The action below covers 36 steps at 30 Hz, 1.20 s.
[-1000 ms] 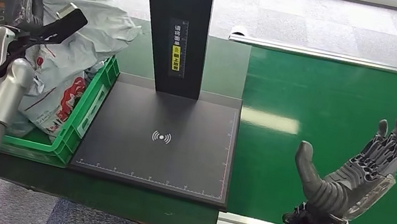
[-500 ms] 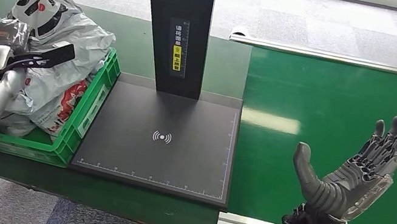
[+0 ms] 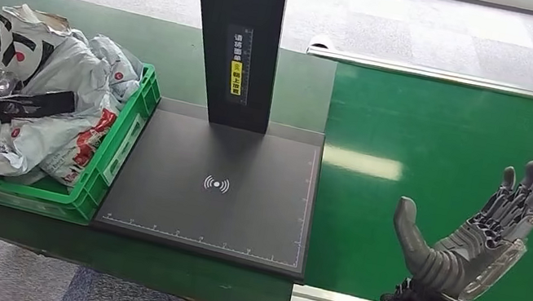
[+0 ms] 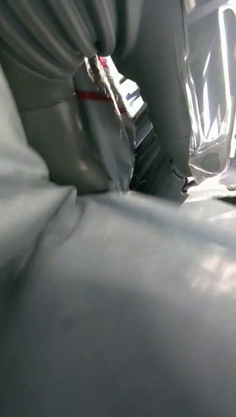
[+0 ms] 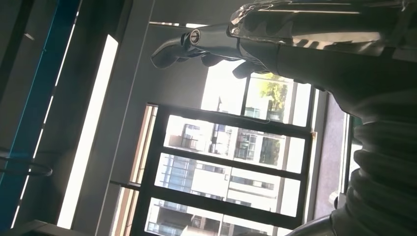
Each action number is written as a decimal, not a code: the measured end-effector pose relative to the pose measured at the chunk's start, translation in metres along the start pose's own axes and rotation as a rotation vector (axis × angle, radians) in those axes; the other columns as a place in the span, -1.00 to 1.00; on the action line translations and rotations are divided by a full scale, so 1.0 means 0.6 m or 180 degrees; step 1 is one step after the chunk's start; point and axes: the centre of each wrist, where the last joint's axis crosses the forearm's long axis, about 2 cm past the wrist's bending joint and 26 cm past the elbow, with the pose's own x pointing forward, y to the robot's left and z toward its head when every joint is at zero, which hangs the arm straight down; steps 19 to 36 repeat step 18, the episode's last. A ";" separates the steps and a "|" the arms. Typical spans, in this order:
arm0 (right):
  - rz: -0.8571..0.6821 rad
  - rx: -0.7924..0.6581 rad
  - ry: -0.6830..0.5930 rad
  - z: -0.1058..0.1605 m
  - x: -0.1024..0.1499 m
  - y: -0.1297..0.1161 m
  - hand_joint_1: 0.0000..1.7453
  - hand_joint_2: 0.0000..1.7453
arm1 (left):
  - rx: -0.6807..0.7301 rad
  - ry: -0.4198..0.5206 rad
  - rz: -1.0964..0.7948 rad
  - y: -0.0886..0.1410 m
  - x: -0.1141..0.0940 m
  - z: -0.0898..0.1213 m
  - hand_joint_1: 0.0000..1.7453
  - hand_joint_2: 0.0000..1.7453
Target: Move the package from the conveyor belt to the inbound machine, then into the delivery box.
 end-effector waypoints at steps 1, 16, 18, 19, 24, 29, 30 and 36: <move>0.0016 0.0000 0.0012 0.002 0.000 -0.001 -1.00 1.00 | 0.0104 -0.0081 0.0159 -0.001 -0.004 0.000 -1.00 1.00; 0.0288 -0.0117 0.0102 0.026 0.007 -0.028 -1.00 1.00 | 0.2614 -0.1531 0.3901 0.091 0.047 0.076 -1.00 1.00; 0.0295 -0.0124 0.0105 0.026 0.007 -0.029 -1.00 1.00 | 0.2829 -0.1674 0.3997 0.097 0.058 0.095 -1.00 1.00; 0.0295 -0.0124 0.0105 0.026 0.007 -0.029 -1.00 1.00 | 0.2829 -0.1674 0.3997 0.097 0.058 0.095 -1.00 1.00; 0.0295 -0.0124 0.0105 0.026 0.007 -0.029 -1.00 1.00 | 0.2829 -0.1674 0.3997 0.097 0.058 0.095 -1.00 1.00; 0.0295 -0.0124 0.0105 0.026 0.007 -0.029 -1.00 1.00 | 0.2829 -0.1674 0.3997 0.097 0.058 0.095 -1.00 1.00; 0.0295 -0.0124 0.0105 0.026 0.007 -0.029 -1.00 1.00 | 0.2829 -0.1674 0.3997 0.097 0.058 0.095 -1.00 1.00; 0.0295 -0.0124 0.0105 0.026 0.007 -0.029 -1.00 1.00 | 0.2829 -0.1674 0.3997 0.097 0.058 0.095 -1.00 1.00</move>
